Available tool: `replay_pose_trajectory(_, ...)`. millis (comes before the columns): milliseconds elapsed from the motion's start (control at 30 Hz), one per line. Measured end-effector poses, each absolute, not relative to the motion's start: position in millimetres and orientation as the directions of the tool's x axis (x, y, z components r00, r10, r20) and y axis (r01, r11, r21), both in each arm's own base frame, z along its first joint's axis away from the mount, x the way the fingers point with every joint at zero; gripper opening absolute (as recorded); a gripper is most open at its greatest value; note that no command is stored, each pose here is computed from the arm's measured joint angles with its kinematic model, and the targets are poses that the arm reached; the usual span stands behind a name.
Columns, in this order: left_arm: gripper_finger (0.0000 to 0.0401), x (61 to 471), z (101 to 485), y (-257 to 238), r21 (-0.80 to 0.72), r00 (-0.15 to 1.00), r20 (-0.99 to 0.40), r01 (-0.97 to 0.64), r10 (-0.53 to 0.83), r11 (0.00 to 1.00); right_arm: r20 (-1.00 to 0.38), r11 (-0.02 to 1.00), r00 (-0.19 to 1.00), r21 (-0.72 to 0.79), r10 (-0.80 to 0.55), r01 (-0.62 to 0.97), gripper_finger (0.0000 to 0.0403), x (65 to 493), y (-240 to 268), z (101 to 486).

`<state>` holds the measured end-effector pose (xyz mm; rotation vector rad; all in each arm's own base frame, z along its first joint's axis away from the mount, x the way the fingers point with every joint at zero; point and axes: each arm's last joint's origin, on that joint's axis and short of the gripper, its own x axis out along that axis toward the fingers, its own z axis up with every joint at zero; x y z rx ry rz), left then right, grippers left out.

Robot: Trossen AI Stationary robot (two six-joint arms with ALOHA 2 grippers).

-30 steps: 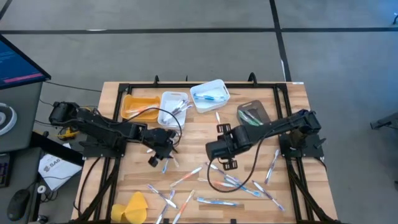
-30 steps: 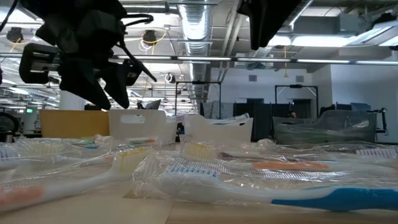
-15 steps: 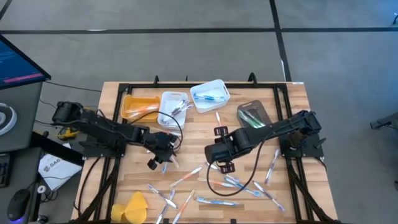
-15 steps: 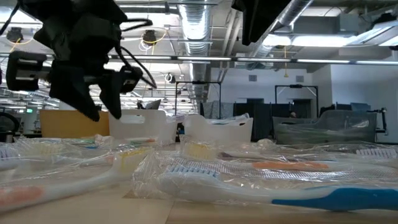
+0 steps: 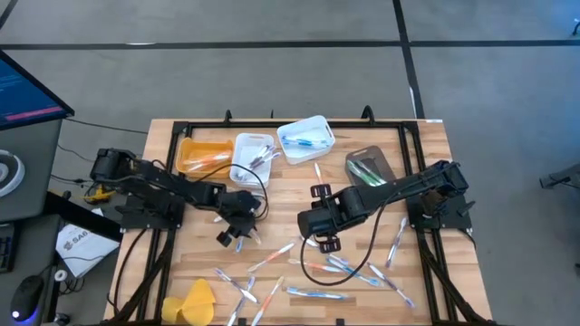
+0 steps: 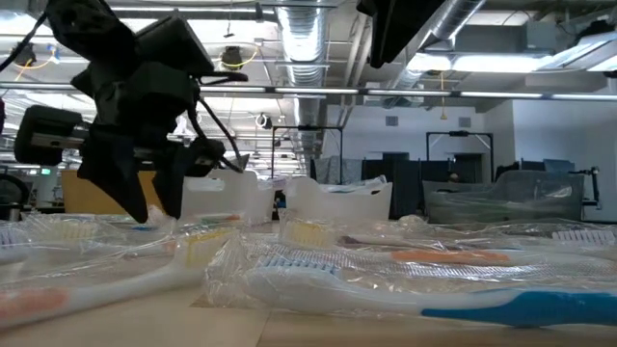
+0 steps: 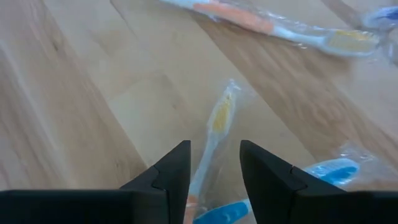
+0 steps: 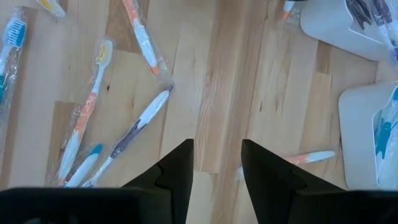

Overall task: Pick & Place Toothbrushes
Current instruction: Put the orange toothbrush into the yellow bin

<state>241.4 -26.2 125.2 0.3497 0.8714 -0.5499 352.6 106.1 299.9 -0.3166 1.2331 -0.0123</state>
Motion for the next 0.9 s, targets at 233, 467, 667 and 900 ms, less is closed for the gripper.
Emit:
replay_pose_trajectory(233, 0.0118, 244, 111, -11, -0.027, 0.477, -0.804, 0.567, -0.355, 0.823, -0.913, 0.953, 0.372, -0.246, -0.168, -0.174, 0.0129, 356, 107, 301)
replay_pose_trajectory(467, 0.0083, 247, 105, -4, -0.089, 0.47, -0.78, 0.569, -0.412, 0.818, -0.909, 0.954, 0.382, -0.245, -0.165, -0.173, 0.0127, 357, 107, 301)
replay_pose_trajectory(667, 0.0014, 245, 108, -4, -0.074, 0.476, -0.781, 0.572, -0.405, 0.817, -0.908, 0.954, 0.385, -0.245, -0.164, -0.172, 0.0128, 358, 107, 301)
replay_pose_trajectory(900, 0.0009, 245, 111, -4, -0.048, 0.488, -0.778, 0.583, -0.396, 0.811, -0.902, 0.957, 0.403, -0.238, -0.156, -0.164, 0.0125, 359, 110, 302)
